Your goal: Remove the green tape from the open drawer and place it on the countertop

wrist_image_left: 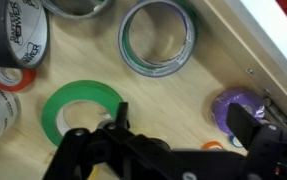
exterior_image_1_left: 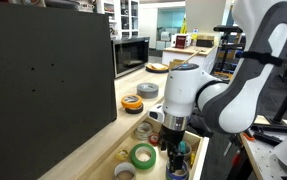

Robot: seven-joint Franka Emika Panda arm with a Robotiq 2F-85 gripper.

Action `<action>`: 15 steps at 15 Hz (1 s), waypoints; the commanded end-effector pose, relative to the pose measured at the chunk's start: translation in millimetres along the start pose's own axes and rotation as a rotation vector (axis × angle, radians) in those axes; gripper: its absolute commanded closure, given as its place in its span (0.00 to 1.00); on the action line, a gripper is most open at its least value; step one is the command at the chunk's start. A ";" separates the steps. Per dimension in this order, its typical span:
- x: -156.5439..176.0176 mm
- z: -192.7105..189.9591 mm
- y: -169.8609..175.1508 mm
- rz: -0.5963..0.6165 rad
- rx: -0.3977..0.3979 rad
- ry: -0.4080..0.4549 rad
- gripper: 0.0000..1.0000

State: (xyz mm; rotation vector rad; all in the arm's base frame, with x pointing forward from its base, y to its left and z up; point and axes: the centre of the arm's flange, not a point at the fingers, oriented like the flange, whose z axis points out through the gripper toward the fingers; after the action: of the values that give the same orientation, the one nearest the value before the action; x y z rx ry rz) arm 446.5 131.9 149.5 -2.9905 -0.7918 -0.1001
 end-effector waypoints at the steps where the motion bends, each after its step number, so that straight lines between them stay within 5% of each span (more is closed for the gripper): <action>1: 16.1 34.3 21.0 -0.038 0.006 0.004 0.00; 15: 65.6 93.1 66.9 -0.087 0.037 0.005 0.00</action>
State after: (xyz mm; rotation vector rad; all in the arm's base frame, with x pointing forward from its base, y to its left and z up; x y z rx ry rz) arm 528.5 113.8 74.4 -2.9469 -0.8835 -0.1166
